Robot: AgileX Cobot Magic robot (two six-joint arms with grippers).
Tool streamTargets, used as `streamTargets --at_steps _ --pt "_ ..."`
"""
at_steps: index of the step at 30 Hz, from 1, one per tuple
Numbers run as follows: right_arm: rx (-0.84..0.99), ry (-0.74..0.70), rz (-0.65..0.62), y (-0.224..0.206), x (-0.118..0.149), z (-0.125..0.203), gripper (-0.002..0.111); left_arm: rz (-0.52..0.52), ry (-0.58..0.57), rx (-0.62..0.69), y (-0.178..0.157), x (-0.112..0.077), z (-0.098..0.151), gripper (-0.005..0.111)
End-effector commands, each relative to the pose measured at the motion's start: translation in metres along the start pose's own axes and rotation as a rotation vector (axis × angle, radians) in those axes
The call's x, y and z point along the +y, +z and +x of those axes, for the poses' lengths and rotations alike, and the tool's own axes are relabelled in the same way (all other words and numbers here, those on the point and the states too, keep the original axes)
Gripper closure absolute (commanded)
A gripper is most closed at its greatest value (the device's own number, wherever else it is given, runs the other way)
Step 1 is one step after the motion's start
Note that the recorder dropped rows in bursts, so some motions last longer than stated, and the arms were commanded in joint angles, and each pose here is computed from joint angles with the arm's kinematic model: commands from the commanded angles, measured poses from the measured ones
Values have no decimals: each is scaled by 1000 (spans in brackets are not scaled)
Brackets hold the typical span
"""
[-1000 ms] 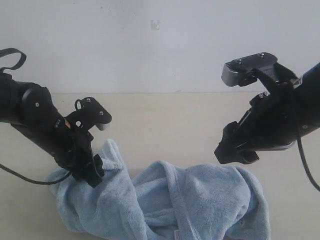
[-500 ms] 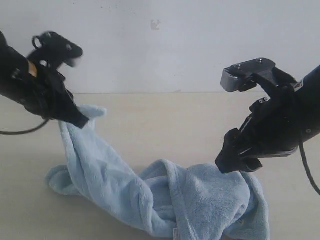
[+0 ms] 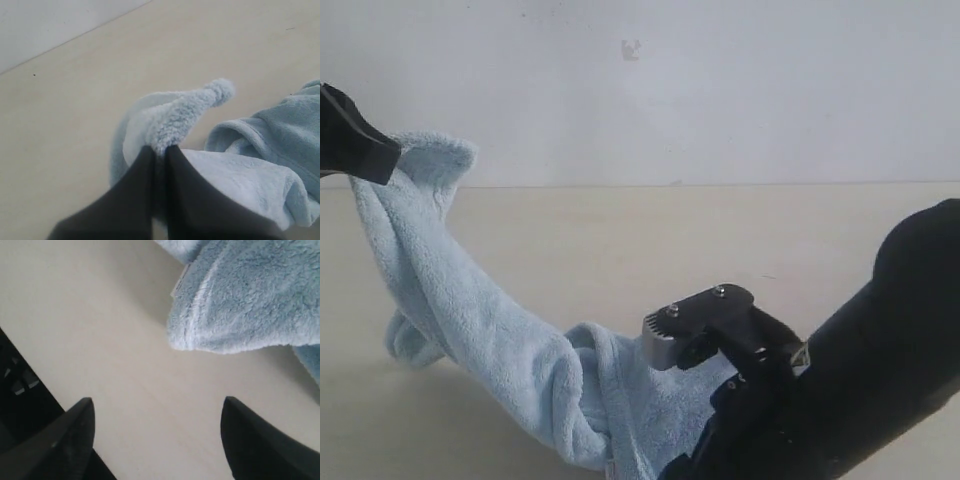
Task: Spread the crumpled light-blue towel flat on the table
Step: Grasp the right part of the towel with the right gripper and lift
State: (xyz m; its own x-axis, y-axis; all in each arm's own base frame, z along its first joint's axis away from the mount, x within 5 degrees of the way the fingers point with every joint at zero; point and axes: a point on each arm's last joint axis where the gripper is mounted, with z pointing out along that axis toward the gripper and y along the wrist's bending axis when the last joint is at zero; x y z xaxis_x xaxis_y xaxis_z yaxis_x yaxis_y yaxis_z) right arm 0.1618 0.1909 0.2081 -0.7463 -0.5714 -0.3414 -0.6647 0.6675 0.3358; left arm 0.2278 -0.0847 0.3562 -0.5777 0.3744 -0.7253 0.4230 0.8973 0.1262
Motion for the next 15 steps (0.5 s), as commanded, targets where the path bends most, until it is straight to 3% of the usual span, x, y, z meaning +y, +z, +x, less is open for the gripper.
streamTargets --at_steps 1,5,10,12,15 --pt "-7 57 42 32 -10 -7 42 22 -31 -9 -1 -2 1 103" --pt "21 99 87 63 -24 -9 42 24 -33 -9 -1 -3 1 103" --pt "-17 128 100 72 -28 -19 43 24 -33 -9 -1 -3 1 103" --pt "-36 125 91 72 -26 -24 51 24 -33 -9 -1 -3 1 103" --pt "-65 126 89 71 -26 -28 79 24 -33 -9 -1 -3 1 103"
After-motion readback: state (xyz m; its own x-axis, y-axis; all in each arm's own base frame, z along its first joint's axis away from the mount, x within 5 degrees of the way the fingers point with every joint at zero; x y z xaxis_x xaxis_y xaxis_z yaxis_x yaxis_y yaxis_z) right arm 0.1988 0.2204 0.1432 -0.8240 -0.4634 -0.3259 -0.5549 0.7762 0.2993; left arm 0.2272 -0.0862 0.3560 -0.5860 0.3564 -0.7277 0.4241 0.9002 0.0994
